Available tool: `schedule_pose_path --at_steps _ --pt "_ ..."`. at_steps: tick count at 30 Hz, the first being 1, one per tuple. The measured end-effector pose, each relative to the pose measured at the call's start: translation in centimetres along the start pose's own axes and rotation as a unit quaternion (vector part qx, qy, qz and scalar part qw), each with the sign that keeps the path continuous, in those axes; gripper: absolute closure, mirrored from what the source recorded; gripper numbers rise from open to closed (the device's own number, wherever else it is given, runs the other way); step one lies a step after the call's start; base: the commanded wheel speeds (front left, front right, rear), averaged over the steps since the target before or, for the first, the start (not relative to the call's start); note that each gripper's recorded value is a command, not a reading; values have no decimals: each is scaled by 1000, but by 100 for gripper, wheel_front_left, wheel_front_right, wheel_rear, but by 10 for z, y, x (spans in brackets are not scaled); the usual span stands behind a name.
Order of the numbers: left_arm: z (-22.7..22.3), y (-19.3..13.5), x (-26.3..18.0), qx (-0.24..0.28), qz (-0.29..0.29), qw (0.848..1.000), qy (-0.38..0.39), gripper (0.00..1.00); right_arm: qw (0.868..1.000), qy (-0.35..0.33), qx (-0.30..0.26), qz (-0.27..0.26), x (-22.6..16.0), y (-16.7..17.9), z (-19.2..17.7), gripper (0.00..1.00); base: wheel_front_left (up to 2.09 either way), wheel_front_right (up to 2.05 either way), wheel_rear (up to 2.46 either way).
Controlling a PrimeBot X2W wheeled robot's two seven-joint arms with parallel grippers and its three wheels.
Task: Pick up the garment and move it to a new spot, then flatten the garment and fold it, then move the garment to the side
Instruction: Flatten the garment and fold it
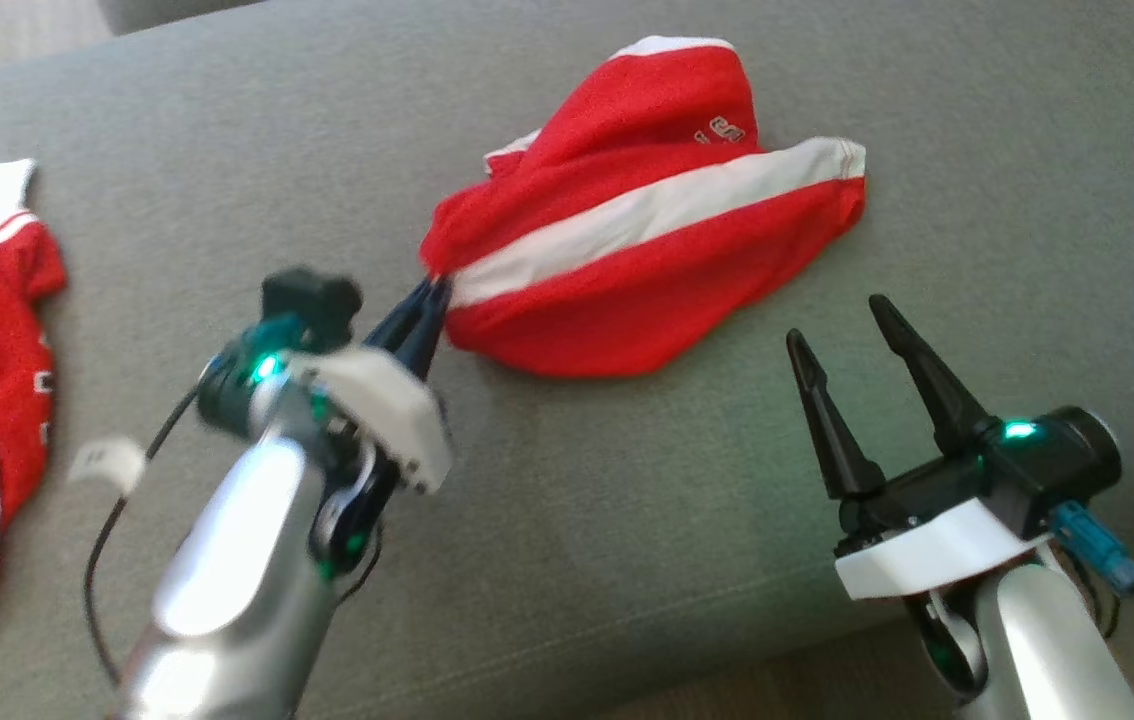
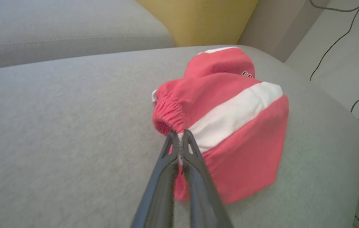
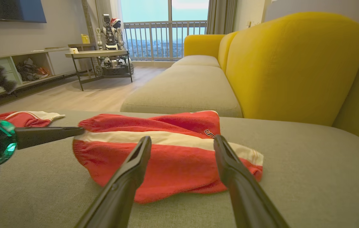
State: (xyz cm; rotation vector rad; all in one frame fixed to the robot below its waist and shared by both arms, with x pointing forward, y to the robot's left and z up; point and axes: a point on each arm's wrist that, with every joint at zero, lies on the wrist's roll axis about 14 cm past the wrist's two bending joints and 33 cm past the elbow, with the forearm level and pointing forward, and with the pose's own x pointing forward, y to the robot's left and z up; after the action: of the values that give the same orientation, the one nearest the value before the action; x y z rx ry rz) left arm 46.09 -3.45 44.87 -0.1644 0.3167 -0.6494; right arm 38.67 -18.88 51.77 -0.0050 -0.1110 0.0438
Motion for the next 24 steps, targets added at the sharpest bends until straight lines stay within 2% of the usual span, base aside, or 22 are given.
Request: schedule_pose_path --at_steps 3,9,14,16,24 --pt "-12 17 -28 4 25 1000 16 100 1000 15 12 7 1 6 -11 0 0 0 0" --pt "-21 36 -69 -6 62 998 32 100 995 58 79 -21 13 -5 -44 0 0 0 0" --pt "-21 45 -87 -13 85 996 31 100 993 84 82 -5 48 3 -54 0 0 0 0" --pt "-20 49 -92 -14 95 995 27 100 990 122 75 5 67 7 -62 0 0 0 0" --pt "-24 56 -97 -18 109 993 31 100 971 231 58 14 88 3 -87 0 0 0 0"
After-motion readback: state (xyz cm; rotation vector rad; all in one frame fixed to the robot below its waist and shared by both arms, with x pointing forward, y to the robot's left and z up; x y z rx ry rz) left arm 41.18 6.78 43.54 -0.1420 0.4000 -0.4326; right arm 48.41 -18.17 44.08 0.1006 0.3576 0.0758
